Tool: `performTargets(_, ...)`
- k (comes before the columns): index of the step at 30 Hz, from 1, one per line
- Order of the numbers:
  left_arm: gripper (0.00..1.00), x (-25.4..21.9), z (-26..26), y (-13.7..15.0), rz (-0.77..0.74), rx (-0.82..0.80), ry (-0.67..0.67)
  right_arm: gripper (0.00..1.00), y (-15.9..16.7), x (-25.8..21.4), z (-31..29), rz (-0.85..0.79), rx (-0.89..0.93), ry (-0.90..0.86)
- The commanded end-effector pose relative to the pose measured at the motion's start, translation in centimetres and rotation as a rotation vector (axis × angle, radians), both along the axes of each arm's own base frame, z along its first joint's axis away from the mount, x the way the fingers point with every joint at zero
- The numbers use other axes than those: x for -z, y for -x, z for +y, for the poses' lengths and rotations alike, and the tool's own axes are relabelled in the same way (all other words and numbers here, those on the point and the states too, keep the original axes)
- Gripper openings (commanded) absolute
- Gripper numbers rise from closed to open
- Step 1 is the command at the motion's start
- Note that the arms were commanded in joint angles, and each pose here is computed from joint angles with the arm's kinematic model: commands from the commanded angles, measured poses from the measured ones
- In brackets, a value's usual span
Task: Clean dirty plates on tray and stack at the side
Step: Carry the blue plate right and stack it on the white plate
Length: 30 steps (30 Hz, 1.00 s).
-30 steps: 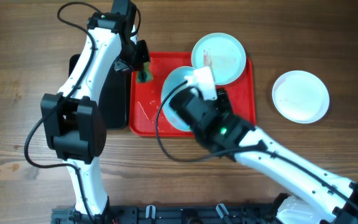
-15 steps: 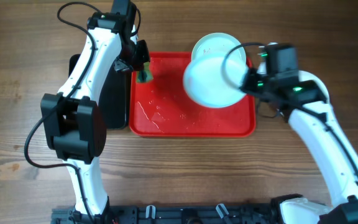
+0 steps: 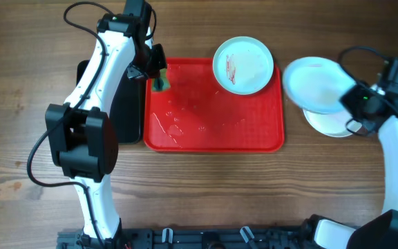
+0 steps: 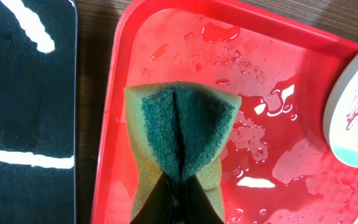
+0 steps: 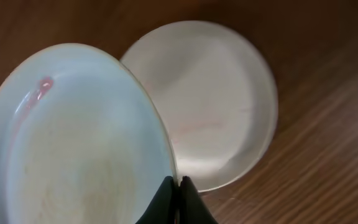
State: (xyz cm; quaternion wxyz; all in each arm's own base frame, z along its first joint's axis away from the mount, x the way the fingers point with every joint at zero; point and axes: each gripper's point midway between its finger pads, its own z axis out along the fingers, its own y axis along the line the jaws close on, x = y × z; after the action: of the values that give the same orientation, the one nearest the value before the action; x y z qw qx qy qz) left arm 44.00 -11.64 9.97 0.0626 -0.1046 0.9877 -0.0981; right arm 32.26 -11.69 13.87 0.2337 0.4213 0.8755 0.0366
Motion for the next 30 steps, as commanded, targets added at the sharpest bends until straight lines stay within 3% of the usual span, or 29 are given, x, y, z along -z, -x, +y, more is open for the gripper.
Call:
performTargets(1,0.04,-0.2,-0.3,-0.2,-0.009,0.017,0.014,0.04,2.2,2.9,-3.0,0.089,0.122,-0.017)
performTargets(11,0.04,-0.2,-0.3,-0.2,-0.009,0.018,0.014,0.06,4.2,5.8,-5.3,0.217,0.188,0.008)
performTargets(12,0.04,-0.2,-0.3,-0.2,-0.009,0.018,0.014,0.12,4.3,5.9,-5.5,0.225,0.193,0.017)
performTargets(15,0.04,-0.2,-0.3,-0.2,-0.008,0.018,0.014,0.51,4.1,5.9,-5.7,0.219,0.197,0.028)
performTargets(16,0.04,-0.2,-0.3,-0.2,-0.008,0.018,0.014,0.55,3.8,5.8,-5.7,0.206,0.193,0.023)
performTargets(18,0.04,-0.2,-0.3,-0.2,-0.008,0.018,0.014,0.57,2.7,5.6,-4.8,0.159,0.137,-0.025)
performTargets(19,0.04,-0.2,-0.3,-0.2,-0.009,0.018,0.015,0.57,-0.3,4.4,-1.6,0.027,-0.06,-0.147)
performTargets(22,0.04,-0.2,-0.3,-0.2,-0.009,0.018,0.014,0.61,-2.7,2.8,1.5,-0.063,-0.203,-0.206)
performTargets(30,0.04,-0.2,-0.3,-0.2,-0.009,0.018,0.015,0.7,-8.1,-1.6,10.9,-0.138,-0.436,-0.039)
